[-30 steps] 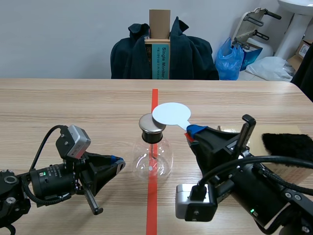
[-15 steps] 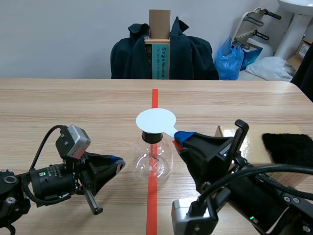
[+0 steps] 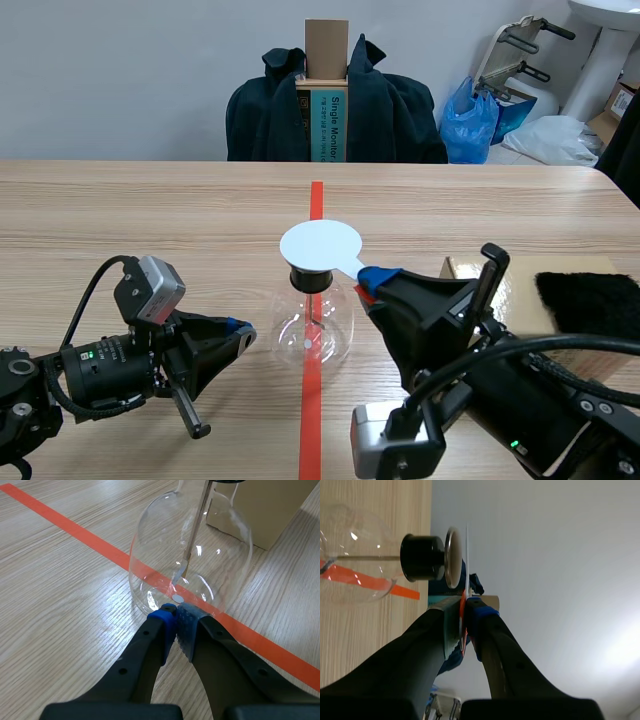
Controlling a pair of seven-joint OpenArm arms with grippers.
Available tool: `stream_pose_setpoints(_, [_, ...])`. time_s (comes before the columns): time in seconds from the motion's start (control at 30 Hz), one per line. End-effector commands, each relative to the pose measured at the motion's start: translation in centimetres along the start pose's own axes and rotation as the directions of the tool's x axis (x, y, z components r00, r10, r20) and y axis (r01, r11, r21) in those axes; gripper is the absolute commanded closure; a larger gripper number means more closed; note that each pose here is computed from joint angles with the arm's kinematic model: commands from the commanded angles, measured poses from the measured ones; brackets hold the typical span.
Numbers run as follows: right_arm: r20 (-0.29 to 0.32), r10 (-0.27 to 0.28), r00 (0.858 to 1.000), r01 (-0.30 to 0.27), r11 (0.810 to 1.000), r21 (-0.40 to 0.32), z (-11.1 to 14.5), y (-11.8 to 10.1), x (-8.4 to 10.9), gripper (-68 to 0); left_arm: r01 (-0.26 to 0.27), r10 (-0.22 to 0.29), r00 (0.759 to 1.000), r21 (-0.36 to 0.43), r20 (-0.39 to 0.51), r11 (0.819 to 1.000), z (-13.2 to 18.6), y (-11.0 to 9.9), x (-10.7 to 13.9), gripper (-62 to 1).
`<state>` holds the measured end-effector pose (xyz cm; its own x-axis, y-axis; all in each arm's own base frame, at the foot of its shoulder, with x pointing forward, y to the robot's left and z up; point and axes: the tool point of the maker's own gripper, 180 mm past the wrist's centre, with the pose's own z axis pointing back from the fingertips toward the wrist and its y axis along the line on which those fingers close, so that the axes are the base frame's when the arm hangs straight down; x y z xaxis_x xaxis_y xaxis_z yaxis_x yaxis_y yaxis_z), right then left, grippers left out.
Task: Do the electroscope experiment.
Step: 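Move the plate toward and away from the electroscope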
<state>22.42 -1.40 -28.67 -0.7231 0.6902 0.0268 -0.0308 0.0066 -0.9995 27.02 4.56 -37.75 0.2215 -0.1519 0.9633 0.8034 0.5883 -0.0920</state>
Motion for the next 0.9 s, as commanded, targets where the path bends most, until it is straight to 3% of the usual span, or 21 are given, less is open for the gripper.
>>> stream_pose_setpoints(0.0, [-0.034,0.022,0.999,-0.023,0.999,-0.039,-0.3,-1.2,-1.1,-0.7,-0.001,0.001,0.999,-0.002,0.044,1.000,-0.3,0.0,1.3,-2.9])
stream_pose_setpoints(0.27, [-0.186,0.002,0.983,-0.011,0.999,-0.050,0.0,-1.4,-3.9,-0.7,-0.001,0.001,0.999,-0.002,0.044,1.000,-0.3,0.0,1.3,-2.9])
stream_pose_setpoints(0.5, [-0.318,-0.021,0.948,0.000,0.998,-0.067,0.6,-1.6,-6.3,-0.7,-0.001,0.001,0.999,-0.002,0.044,1.000,-0.3,0.0,1.3,-2.9])
stream_pose_setpoints(0.87, [-0.444,-0.047,0.895,-0.049,0.978,-0.203,2.0,-4.6,-8.5,-0.7,-0.001,0.001,0.999,-0.002,0.044,1.000,-0.3,0.0,1.3,-2.9])
